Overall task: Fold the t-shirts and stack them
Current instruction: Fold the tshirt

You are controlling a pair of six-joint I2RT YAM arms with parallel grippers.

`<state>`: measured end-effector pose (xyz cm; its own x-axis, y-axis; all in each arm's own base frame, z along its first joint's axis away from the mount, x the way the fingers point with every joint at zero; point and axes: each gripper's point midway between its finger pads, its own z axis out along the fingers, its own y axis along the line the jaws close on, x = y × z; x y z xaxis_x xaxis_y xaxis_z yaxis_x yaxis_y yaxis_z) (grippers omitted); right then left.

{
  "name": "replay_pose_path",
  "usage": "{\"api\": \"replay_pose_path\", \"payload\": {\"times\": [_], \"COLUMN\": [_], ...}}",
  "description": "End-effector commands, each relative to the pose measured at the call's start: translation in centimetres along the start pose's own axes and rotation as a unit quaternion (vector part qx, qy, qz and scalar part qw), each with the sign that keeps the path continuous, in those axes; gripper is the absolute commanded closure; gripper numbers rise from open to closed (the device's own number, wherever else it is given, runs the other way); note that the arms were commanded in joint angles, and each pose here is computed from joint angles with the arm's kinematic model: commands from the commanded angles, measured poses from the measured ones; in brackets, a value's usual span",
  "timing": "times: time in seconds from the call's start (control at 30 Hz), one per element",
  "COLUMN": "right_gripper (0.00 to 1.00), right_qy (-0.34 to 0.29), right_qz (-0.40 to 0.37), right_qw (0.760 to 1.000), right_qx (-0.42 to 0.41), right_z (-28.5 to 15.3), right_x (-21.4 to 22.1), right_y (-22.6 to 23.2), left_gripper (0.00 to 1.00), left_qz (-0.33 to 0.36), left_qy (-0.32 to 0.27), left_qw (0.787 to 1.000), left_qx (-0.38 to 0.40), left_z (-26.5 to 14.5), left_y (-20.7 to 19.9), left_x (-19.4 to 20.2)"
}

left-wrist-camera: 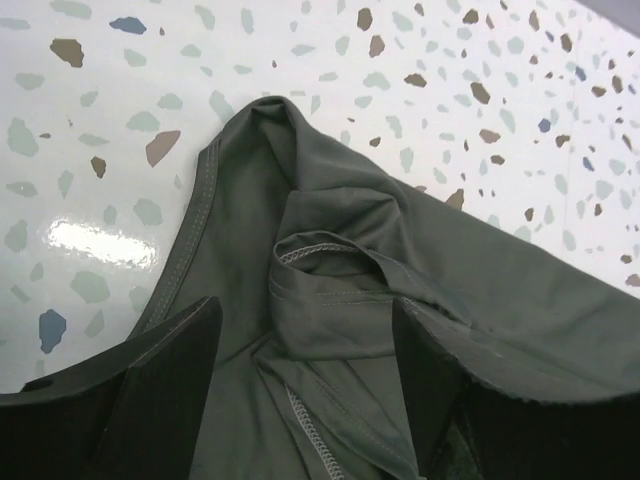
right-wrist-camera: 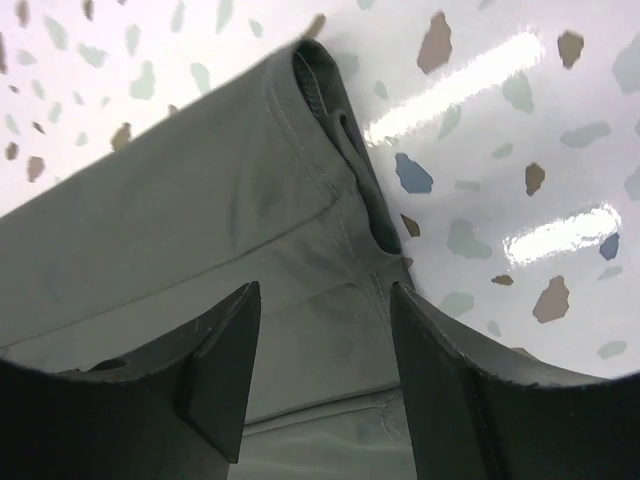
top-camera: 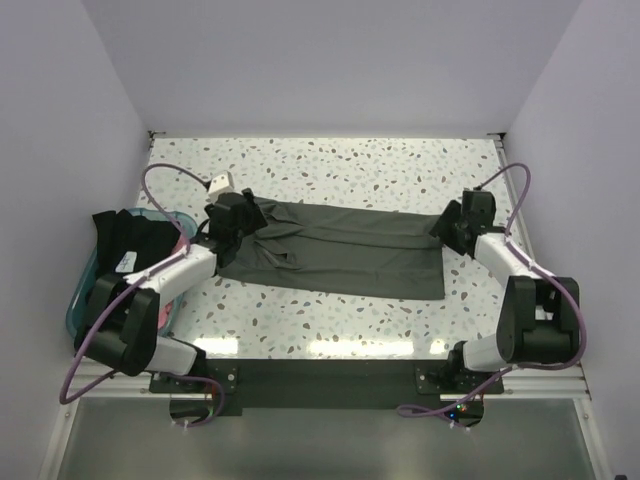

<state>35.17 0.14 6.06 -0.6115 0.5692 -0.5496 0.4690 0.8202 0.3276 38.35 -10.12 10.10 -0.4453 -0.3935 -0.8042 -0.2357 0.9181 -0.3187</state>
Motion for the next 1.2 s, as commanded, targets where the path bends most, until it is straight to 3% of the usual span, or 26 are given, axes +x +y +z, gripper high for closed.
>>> {"api": "replay_pose_path", "payload": {"times": [0.0,0.03,0.2,0.6,0.93,1.07,1.17], "right_gripper": [0.42,0.43,0.54,0.55,0.59,0.6,0.61], "right_qy": [-0.051,-0.043,-0.035,-0.023,-0.027,-0.028,-0.031], "right_qz": [-0.019,-0.033,-0.063,-0.079,-0.081,-0.082,-0.084], "right_qw": [0.998,0.998,0.997,0.996,0.996,0.996,0.995], "right_qx": [-0.032,-0.029,-0.012,0.03,0.033,0.034,0.033], "right_z": [-1.4,-1.5,-0.5,1.2,0.9,0.8,0.5], "right_x": [-3.5,-3.2,-3.6,-3.9,-3.9,-3.9,-4.0], "right_y": [2.4,2.8,4.3,3.4,3.2,3.1,3.1], "left_gripper": [0.28,0.3,0.4,0.41,0.41,0.48,0.66], "left_qz": [-0.015,-0.014,0.035,0.023,-0.009,-0.011,-0.016], "left_qy": [-0.022,-0.027,0.048,0.11,0.087,0.098,0.094], "left_qw": [1.0,1.0,0.995,0.991,0.996,0.995,0.995], "left_qx": [-0.002,0.0,-0.082,-0.073,-0.021,-0.025,-0.023], "left_z": [-0.1,0.2,2.9,5.4,5.3,6.0,5.8], "left_y": [-1.2,-2.2,-1.5,-3.1,-5.0,-5.0,-5.0], "left_x": [-2.3,-3.5,-0.5,2.9,2.5,3.3,3.2]}}
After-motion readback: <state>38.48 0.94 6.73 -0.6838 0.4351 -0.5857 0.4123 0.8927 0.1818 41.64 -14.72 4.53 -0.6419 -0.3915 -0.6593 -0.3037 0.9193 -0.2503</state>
